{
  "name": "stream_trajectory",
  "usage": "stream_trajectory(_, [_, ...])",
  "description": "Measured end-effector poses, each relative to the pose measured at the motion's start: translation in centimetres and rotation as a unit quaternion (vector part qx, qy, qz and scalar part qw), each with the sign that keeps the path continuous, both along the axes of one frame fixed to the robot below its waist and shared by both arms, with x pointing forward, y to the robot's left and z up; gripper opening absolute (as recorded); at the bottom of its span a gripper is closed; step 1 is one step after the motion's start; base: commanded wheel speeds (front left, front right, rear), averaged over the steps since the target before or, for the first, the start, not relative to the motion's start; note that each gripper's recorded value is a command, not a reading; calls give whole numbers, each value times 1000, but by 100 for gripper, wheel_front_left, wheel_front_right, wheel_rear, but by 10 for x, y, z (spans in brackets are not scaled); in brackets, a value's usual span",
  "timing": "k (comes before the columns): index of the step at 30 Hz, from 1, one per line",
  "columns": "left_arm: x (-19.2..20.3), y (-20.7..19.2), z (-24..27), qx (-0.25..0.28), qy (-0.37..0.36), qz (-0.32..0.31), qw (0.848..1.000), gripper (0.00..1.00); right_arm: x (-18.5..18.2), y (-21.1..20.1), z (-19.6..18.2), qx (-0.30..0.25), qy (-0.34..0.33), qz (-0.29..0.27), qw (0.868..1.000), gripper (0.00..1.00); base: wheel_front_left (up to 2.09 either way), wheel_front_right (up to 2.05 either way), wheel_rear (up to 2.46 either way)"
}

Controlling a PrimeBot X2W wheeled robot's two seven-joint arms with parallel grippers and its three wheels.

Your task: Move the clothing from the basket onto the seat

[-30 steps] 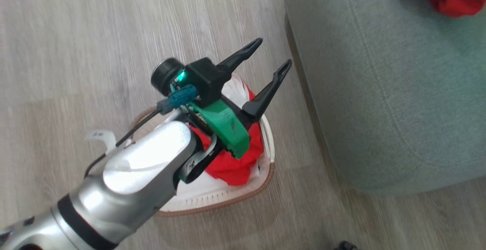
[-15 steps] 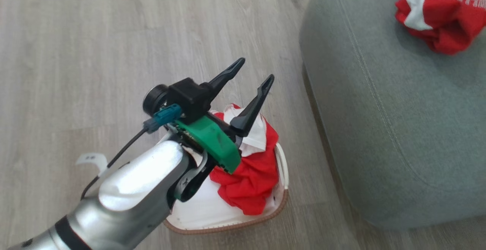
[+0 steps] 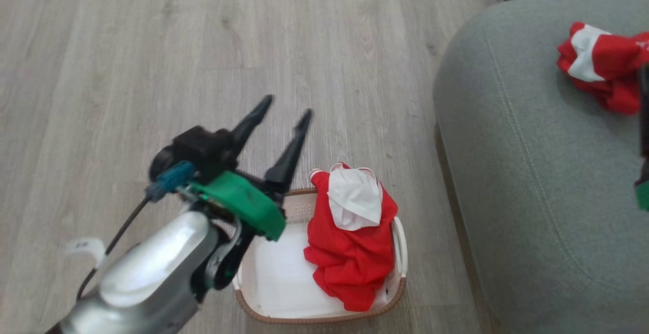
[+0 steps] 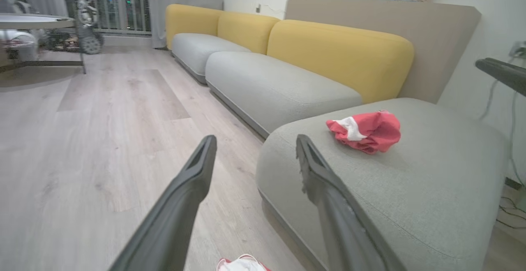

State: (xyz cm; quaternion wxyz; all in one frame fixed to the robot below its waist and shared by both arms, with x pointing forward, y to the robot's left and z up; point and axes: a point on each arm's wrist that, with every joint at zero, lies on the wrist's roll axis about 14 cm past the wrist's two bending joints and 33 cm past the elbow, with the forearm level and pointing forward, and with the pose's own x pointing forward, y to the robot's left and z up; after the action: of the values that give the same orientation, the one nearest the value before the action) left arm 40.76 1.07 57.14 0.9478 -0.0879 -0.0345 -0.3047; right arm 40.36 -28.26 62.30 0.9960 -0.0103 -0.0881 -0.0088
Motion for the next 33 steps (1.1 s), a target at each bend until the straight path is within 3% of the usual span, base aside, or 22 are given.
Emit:
stream_trajectory(9, [-7,57,-8,-9,13,97,995,100,-19,32,-30,34,-2,20,999,100,0,0,0])
stream_trajectory(20, [-32,120,-14,-9,8,207,978,100,-35,77,-54,56,-18,72,996,100,0,0,0])
stream_trajectory(33, [-45,146,-36,-1,18,252,968,100,-40,85,-82,80,1,67,994,100,0,0,0])
